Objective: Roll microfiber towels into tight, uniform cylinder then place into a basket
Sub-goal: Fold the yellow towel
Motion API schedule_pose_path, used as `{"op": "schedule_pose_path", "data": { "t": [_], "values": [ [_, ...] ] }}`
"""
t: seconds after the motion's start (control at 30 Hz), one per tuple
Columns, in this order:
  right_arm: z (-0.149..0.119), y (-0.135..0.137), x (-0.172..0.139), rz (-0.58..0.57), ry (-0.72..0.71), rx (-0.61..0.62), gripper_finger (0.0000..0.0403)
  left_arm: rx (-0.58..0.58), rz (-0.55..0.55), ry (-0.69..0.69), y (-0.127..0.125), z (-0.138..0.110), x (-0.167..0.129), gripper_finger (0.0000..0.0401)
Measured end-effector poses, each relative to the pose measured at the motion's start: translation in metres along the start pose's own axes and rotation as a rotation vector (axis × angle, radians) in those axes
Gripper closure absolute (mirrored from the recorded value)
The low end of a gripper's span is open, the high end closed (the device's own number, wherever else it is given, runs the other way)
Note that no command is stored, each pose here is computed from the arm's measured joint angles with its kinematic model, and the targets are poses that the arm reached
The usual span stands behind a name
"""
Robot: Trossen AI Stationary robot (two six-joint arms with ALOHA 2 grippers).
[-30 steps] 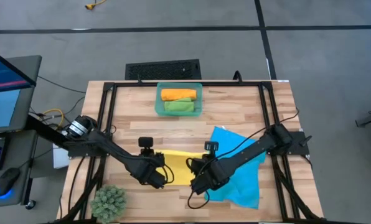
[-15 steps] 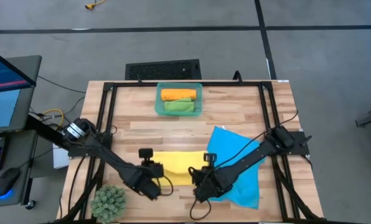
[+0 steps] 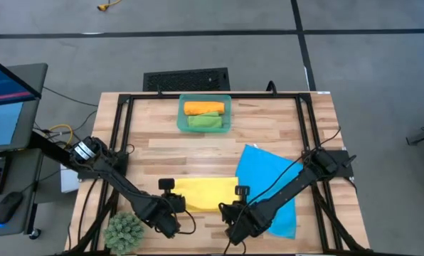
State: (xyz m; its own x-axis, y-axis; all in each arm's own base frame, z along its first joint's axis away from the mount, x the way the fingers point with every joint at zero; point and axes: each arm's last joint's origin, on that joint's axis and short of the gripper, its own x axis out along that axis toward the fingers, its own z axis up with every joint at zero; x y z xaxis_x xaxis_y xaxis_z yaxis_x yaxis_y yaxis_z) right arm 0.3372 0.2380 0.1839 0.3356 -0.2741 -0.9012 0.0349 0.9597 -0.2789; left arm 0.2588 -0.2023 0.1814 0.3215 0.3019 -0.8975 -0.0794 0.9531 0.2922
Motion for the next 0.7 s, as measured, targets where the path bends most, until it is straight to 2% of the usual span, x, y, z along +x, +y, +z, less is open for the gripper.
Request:
{"op": "schedule_pose_path", "data": {
  "t": [0.17,0.37,0.5,0.7],
  "values": [
    [-0.0012,0.0034,0.0023,0.03,0.019,-0.003,0.0393,0.029,-0.003,0.002,-0.0001,0.0002,0.0002,0.0401],
    [-0.0009,0.0041,0.0028,0.047,0.025,0.0,0.0353,0.075,-0.051,0.039,-0.0015,-0.001,0.0001,0.0392],
    [-0.0008,0.004,0.0028,0.049,0.026,0.001,0.0315,0.089,-0.078,0.049,-0.0028,-0.0009,0.0001,0.036],
    [0.0005,0.0014,0.004,0.074,0.05,0.033,0.026,0.045,-0.093,0.033,-0.0043,0.0011,0.0001,0.0288]
  ]
}}
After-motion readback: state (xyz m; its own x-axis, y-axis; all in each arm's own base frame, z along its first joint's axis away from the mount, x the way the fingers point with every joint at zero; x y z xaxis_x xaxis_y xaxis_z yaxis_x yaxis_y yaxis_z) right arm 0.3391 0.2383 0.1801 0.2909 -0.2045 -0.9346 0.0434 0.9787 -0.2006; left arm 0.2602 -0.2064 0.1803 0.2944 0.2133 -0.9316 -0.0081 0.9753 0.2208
